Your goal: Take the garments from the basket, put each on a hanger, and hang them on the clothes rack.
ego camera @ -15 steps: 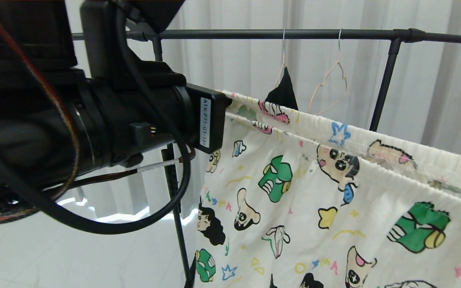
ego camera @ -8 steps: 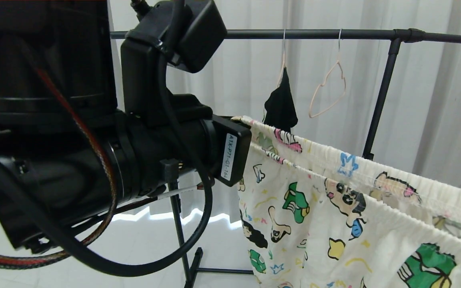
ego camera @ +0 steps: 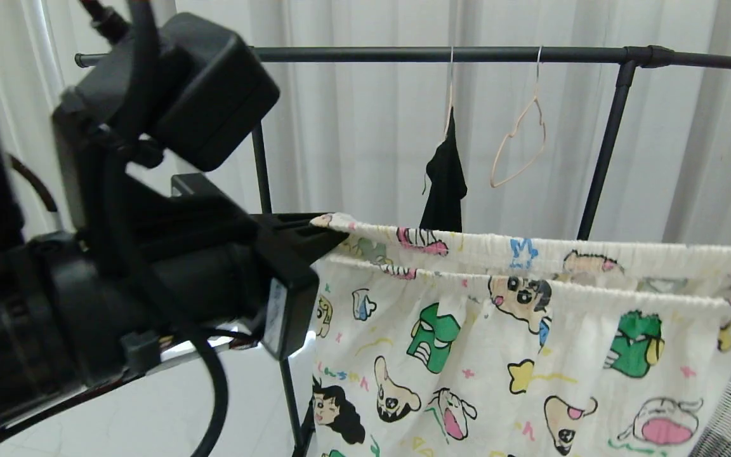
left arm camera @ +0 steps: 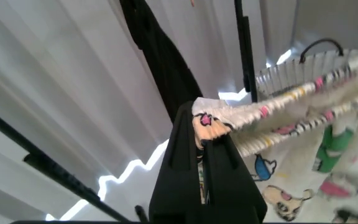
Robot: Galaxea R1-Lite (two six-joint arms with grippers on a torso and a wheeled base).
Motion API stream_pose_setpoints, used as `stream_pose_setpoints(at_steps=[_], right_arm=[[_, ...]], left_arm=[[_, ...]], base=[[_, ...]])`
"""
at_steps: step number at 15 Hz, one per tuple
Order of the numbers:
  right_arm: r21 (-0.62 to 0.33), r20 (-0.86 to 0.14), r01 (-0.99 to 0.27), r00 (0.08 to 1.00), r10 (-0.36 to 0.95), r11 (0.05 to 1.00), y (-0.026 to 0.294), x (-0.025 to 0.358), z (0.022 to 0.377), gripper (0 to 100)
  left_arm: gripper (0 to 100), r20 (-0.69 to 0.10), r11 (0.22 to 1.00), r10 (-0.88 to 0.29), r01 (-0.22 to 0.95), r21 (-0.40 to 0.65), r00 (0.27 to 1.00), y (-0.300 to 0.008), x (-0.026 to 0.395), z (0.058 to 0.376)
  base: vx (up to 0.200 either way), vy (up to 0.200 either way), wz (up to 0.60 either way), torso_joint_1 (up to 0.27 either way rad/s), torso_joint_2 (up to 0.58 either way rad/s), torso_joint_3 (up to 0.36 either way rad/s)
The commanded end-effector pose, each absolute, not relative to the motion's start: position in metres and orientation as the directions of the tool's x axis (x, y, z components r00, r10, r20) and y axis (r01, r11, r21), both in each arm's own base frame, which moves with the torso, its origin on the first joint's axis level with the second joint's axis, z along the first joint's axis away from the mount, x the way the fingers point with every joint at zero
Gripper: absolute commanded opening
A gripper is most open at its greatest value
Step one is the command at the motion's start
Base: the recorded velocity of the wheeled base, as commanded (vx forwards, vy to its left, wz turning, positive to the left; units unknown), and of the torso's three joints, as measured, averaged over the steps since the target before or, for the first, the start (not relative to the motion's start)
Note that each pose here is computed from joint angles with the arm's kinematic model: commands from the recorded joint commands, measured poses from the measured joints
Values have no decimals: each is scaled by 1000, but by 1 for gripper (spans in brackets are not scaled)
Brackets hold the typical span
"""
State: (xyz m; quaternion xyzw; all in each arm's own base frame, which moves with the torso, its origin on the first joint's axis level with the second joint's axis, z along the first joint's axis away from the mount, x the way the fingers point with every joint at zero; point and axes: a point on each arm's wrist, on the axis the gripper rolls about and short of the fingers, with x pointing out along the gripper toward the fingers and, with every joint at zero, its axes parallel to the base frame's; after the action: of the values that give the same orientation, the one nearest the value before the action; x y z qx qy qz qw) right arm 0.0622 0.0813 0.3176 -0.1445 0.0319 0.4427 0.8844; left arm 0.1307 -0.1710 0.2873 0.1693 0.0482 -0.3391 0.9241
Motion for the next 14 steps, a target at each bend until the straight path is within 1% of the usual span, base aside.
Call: stream_pose_setpoints(at_steps=[1, 4, 7, 10, 14], right_arm=[[-227, -194, -741, 670, 717, 632, 105, 96, 306, 0], [-228, -116, -720, 688, 716, 655, 140, 131, 306, 0], [-228, -52, -698, 705, 707, 679, 168, 163, 308, 0], [-228, -15, -679, 719, 695, 698, 181, 184, 317, 0], [-228, -5, -673, 723, 691, 703, 185, 192, 322, 0]], left_arm=[[0, -179, 676, -651, 670, 307, 738, -144, 100, 282], [0, -165, 636, -695, 705, 313, 700, -129, 79, 275], [0, -169, 609, -720, 730, 309, 673, -132, 75, 274], [0, -190, 582, -736, 751, 313, 650, -139, 74, 271], [0, -216, 497, -791, 807, 318, 572, -153, 62, 266]], base=[[0, 0, 0, 0, 0, 0], [0, 0, 0, 0, 0, 0], [0, 0, 0, 0, 0, 0], [0, 0, 0, 0, 0, 0], [0, 0, 0, 0, 0, 0]])
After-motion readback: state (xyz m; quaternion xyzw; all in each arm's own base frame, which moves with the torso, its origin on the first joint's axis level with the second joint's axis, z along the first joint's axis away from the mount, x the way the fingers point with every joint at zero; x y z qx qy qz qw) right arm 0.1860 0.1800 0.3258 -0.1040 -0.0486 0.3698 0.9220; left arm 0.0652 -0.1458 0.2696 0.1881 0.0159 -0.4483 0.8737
